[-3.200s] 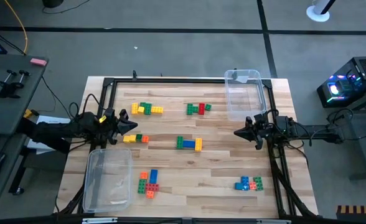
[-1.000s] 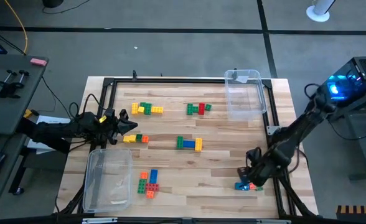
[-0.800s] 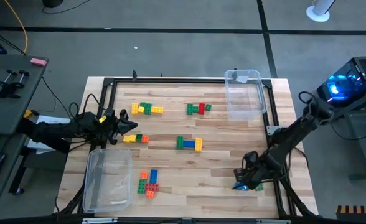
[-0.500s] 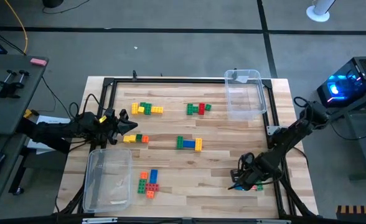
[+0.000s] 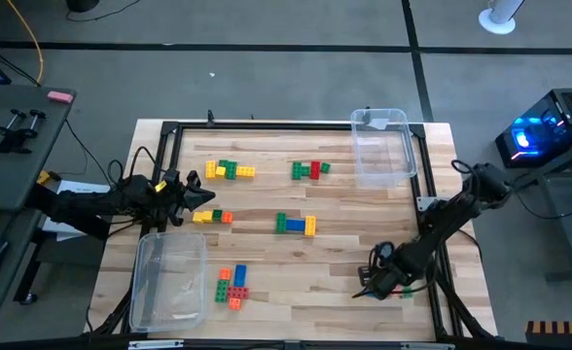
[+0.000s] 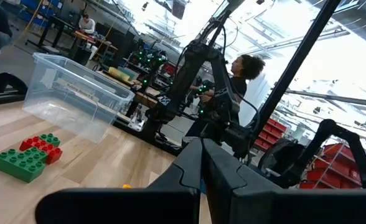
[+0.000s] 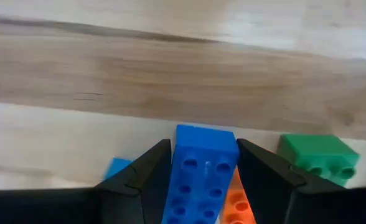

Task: Sort blocks by size
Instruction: Put the bottom right large blue game piece into the right transparent bin, then put the top right large green game piece into the right transparent bin

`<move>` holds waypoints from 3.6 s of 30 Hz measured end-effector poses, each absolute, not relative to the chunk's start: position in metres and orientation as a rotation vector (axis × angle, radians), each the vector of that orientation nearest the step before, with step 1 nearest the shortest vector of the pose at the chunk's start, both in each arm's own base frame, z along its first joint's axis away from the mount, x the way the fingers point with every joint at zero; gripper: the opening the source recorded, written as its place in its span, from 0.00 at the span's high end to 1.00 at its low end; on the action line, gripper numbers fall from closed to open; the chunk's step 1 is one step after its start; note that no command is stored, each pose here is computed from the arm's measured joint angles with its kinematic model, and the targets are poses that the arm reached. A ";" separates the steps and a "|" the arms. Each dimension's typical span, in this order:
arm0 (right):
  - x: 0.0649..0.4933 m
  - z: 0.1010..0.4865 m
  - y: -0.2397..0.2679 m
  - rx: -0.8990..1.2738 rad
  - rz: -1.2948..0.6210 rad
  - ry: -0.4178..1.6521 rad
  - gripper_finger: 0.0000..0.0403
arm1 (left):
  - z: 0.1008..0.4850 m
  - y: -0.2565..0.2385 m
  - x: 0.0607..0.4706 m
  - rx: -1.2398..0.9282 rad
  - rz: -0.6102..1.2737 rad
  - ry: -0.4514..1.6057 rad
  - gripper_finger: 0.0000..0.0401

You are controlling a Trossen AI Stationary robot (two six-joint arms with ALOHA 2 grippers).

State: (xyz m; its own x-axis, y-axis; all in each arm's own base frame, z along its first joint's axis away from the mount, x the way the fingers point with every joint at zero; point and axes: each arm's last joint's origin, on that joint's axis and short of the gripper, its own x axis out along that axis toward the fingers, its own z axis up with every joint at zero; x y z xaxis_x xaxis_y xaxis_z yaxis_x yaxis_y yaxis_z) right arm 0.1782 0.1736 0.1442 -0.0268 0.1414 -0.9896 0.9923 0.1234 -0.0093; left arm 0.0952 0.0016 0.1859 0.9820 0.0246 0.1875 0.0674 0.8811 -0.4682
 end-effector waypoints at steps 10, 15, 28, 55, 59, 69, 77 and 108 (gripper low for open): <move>0.182 0.134 0.175 1.189 -1.081 1.385 0.62 | 0.186 0.002 0.095 -0.493 -0.023 -0.191 1.00; 0.184 0.155 0.171 1.197 -1.034 1.277 0.66 | 0.186 0.002 0.095 -0.493 -0.023 -0.191 1.00; 0.176 0.311 0.046 0.829 -1.095 0.245 0.66 | 0.186 0.002 0.095 -0.493 -0.022 -0.191 1.00; 0.177 0.325 -0.087 0.629 -1.181 0.555 0.13 | 0.186 0.002 0.095 -0.493 -0.023 -0.191 1.00; 0.177 0.342 -0.059 0.678 -0.902 0.491 0.17 | 0.186 0.002 0.095 -0.493 -0.022 -0.191 1.00; 0.244 0.349 0.039 0.837 -0.342 0.336 0.20 | 0.186 0.002 0.095 -0.493 -0.023 -0.191 1.00; 0.312 0.307 0.001 0.791 -0.675 0.514 0.20 | 0.186 0.002 0.095 -0.434 -0.017 -0.190 1.00; 0.437 0.159 -0.158 0.916 -1.245 0.923 0.20 | 0.186 0.002 0.095 -0.433 -0.017 -0.191 1.00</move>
State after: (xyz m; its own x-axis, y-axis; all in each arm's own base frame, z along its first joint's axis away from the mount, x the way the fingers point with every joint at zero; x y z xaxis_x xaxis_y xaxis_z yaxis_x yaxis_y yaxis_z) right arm 0.4375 -0.1580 0.1593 0.0907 -0.3537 -0.9310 0.9936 0.0956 0.0605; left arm 0.0952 0.0016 0.1858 0.9820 0.0242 0.1875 0.0569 0.9079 -0.4153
